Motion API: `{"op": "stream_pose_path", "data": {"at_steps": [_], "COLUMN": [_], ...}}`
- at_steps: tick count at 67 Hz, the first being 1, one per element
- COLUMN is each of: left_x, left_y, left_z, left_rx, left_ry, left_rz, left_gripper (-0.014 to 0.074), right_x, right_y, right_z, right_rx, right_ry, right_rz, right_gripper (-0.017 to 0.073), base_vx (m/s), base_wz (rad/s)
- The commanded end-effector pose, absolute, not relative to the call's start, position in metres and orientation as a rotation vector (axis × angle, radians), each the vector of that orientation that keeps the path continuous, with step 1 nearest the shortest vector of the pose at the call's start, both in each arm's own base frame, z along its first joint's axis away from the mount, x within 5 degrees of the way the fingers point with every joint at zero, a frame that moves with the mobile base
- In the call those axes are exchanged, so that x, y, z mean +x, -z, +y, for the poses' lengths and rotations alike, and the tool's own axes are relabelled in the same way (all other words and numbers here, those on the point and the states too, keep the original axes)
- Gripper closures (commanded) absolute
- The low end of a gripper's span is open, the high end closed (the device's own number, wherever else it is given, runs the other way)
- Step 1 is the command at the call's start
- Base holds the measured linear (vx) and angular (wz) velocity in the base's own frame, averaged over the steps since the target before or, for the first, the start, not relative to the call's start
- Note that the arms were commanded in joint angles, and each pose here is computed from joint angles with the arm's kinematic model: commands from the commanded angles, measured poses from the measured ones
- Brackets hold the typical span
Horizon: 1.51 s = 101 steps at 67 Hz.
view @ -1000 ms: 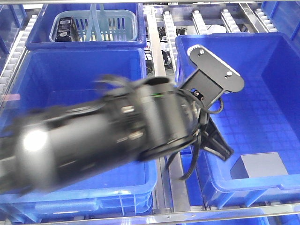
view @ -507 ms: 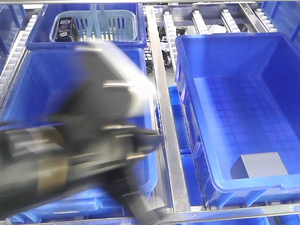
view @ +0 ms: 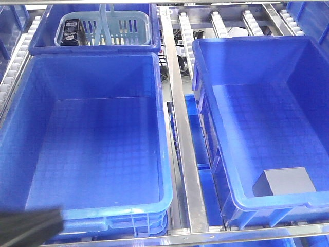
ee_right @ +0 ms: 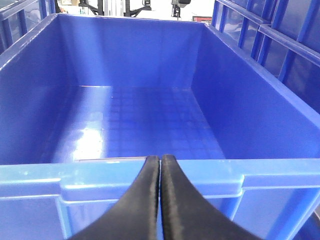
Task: Sort gray base to blue bin
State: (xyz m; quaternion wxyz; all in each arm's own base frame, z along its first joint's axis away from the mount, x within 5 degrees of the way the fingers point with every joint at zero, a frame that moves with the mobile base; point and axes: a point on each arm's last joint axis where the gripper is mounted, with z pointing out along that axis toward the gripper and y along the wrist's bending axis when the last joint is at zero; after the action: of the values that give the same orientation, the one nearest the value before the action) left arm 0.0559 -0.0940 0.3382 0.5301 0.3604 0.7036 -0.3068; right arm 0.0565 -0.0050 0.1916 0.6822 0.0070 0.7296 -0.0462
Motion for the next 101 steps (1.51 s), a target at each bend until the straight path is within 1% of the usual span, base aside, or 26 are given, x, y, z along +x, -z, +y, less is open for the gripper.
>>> {"op": "stream_pose_path", "data": {"at_steps": [1,7,15,56,67,74,81,91,101], "left_x": [0.048,0.045,0.044,0.044,0.042,0.037,0.033,0.029,0.026], "left_y": [-0.341,-0.33,-0.324,-0.324,-0.327,-0.33,-0.328,-0.309,-0.286], "left_z": [-0.085,-0.077,-0.074,-0.074,-0.057,-0.041,-0.028,-0.014,-0.006], "left_rx": [0.827,0.826,0.827,0.835,0.791,0.713,0.627,0.435,0.215], "left_ry": [0.827,0.829,0.826,0.812,0.744,0.665,0.524,0.328,0.162], "left_rz": [1.571,1.569,1.572,1.556,1.517,1.477,1.438,1.444,1.466], "left_gripper": [0.06,0.06,0.06,0.06,0.06,0.06,0.06,0.06,0.06], "right_x": [0.056,0.056,0.056,0.056,0.056,0.056,0.056,0.056,0.056], "right_y": [-0.195,-0.195,-0.195,-0.195,-0.195,-0.195,-0.195,-0.195,-0.195], "right_z": [-0.004,-0.004,-0.004,-0.004,-0.004,-0.004,-0.004,-0.004,-0.004], "right_rx": [-0.002,-0.002,-0.002,-0.002,-0.002,-0.002,-0.002,-0.002,-0.002], "right_ry": [0.112,0.112,0.112,0.112,0.112,0.112,0.112,0.112,0.112], "right_rz": [1.56,1.56,1.56,1.56,1.56,1.56,1.56,1.56,1.56], "right_gripper": [0.0568,0.0568,0.0568,0.0568,0.0568,0.0568,0.0568,0.0568,0.0568], "base_vx": [0.0,0.0,0.0,0.0,0.0,0.0,0.0,0.0,0.0], "base_wz": [0.0,0.0,0.0,0.0,0.0,0.0,0.0,0.0,0.0]}}
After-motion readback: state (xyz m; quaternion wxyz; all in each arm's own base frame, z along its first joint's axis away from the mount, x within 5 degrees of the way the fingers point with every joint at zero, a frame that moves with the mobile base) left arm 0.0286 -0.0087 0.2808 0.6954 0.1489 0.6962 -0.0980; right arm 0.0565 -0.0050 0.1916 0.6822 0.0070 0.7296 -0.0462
